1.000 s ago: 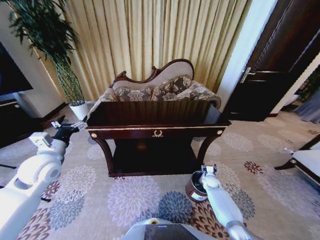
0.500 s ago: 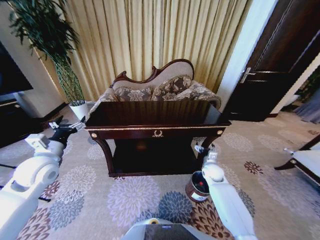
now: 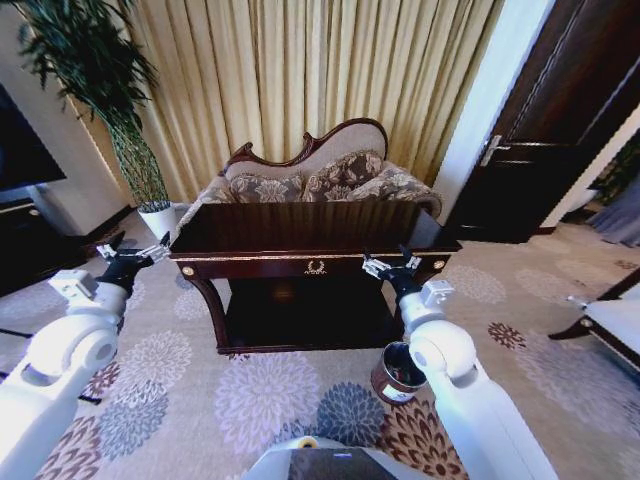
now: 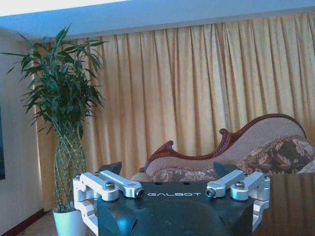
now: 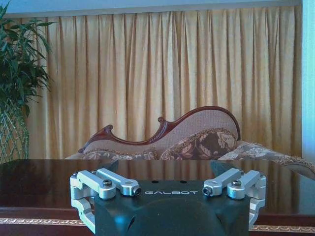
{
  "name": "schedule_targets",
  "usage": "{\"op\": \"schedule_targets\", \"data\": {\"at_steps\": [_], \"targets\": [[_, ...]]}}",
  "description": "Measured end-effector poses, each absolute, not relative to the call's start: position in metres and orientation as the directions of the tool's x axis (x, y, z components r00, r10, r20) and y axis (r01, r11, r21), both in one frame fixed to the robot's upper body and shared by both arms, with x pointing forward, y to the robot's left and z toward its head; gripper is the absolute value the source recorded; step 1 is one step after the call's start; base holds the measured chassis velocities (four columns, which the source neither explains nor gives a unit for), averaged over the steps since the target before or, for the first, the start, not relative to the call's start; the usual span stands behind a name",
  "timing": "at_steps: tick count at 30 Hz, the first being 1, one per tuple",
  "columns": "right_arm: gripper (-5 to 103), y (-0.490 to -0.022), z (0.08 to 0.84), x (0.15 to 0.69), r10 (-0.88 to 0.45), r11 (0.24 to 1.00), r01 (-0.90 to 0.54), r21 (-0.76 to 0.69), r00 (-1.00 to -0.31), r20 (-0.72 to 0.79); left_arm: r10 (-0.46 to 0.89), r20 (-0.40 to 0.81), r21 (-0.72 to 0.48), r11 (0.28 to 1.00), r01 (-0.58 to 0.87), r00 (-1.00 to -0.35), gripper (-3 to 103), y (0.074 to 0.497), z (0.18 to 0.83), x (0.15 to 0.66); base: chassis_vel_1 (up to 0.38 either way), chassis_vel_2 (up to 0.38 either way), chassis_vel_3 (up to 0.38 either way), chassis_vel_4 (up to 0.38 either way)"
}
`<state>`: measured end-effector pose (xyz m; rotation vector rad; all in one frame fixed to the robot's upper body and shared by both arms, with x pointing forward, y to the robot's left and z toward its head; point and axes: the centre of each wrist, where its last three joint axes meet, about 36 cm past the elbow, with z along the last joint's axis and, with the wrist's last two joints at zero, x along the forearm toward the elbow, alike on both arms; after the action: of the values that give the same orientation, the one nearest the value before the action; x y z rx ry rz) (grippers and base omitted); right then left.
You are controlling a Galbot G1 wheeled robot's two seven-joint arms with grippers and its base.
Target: Move to the front of the table and place the trash on the table into the trash bin.
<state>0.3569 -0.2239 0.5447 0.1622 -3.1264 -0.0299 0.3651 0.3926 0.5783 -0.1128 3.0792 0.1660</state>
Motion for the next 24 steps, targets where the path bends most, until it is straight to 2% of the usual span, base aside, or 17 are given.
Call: {"op": "schedule_targets", "data": {"at_steps": [24], "targets": [[100, -0.2261, 0.5423, 0.3535, -0.090, 0.996, -0.090, 0.003, -0.996, 0.005, -0.061, -0.053, 0.109, 0.992, -0.067, -0.997, 100, 0.3876, 0.5802, 0.3588, 0.020, -0.017, -0.019, 0.018]]}}
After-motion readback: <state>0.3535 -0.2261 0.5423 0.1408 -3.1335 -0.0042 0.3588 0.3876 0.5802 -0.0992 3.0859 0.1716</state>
